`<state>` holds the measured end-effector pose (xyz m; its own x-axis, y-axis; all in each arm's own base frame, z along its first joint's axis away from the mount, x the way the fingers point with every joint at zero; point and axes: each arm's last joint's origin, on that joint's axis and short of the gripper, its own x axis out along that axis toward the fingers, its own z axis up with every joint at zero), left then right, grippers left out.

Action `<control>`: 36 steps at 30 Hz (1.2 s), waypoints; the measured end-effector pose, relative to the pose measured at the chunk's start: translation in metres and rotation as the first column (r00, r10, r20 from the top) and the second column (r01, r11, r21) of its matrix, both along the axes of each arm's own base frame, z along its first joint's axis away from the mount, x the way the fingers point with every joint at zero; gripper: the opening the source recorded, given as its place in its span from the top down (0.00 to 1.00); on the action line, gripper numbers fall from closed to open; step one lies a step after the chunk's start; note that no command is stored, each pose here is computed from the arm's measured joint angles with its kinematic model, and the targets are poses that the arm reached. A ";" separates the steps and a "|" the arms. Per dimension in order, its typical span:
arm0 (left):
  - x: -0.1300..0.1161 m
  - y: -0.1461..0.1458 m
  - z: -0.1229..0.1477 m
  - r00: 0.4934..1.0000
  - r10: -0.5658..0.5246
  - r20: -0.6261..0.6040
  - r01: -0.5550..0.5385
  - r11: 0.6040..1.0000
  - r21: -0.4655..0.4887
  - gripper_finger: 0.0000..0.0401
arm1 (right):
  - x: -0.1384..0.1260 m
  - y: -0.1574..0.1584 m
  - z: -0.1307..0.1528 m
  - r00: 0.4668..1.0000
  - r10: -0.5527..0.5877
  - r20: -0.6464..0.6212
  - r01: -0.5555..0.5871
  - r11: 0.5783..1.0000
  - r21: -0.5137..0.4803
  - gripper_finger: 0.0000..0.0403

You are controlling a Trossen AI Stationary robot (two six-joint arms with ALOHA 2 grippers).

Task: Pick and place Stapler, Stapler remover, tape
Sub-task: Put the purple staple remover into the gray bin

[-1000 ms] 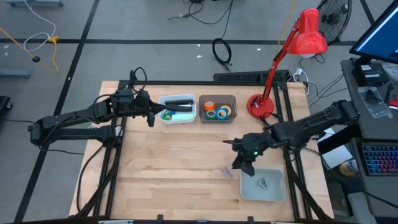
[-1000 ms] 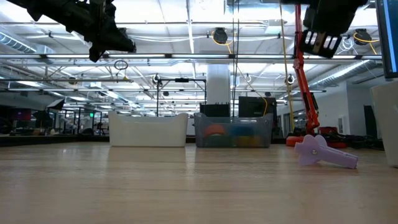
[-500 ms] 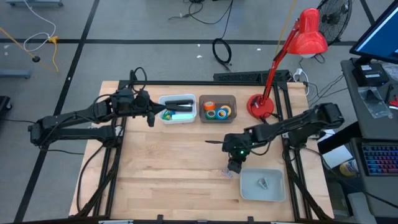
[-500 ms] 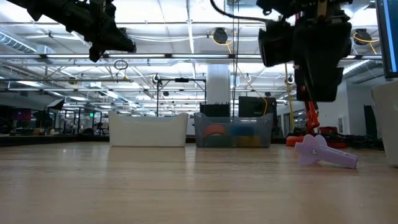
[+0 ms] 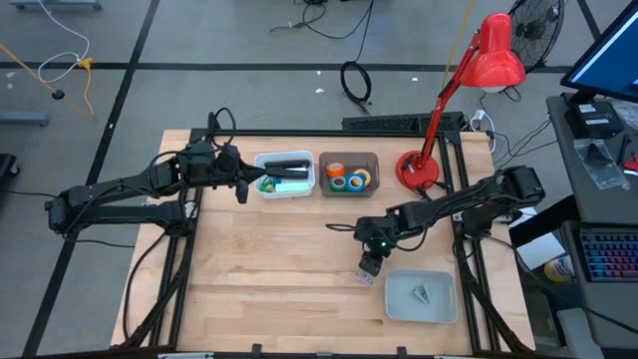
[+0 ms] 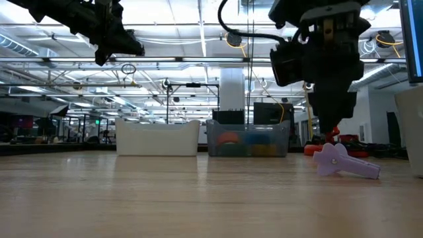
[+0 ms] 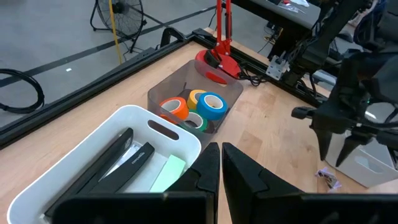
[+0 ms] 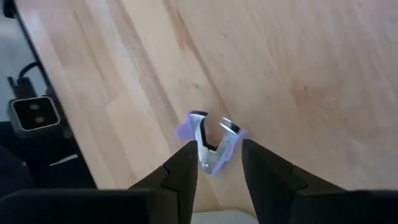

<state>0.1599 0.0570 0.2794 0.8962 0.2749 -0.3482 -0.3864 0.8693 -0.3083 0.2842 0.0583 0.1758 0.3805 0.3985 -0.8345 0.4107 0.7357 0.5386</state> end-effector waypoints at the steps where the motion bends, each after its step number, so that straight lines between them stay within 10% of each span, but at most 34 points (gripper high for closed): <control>1: 0.000 0.000 0.000 1.000 0.000 0.000 0.000 1.000 0.000 0.95 | 0.001 0.000 -0.002 1.000 -0.003 -0.007 0.003 1.000 0.001 0.70; 36: 0.000 0.000 0.000 1.000 -0.015 -0.014 0.016 0.999 0.039 0.95 | 0.005 0.001 -0.029 0.990 -0.029 -0.141 0.032 0.999 0.022 0.73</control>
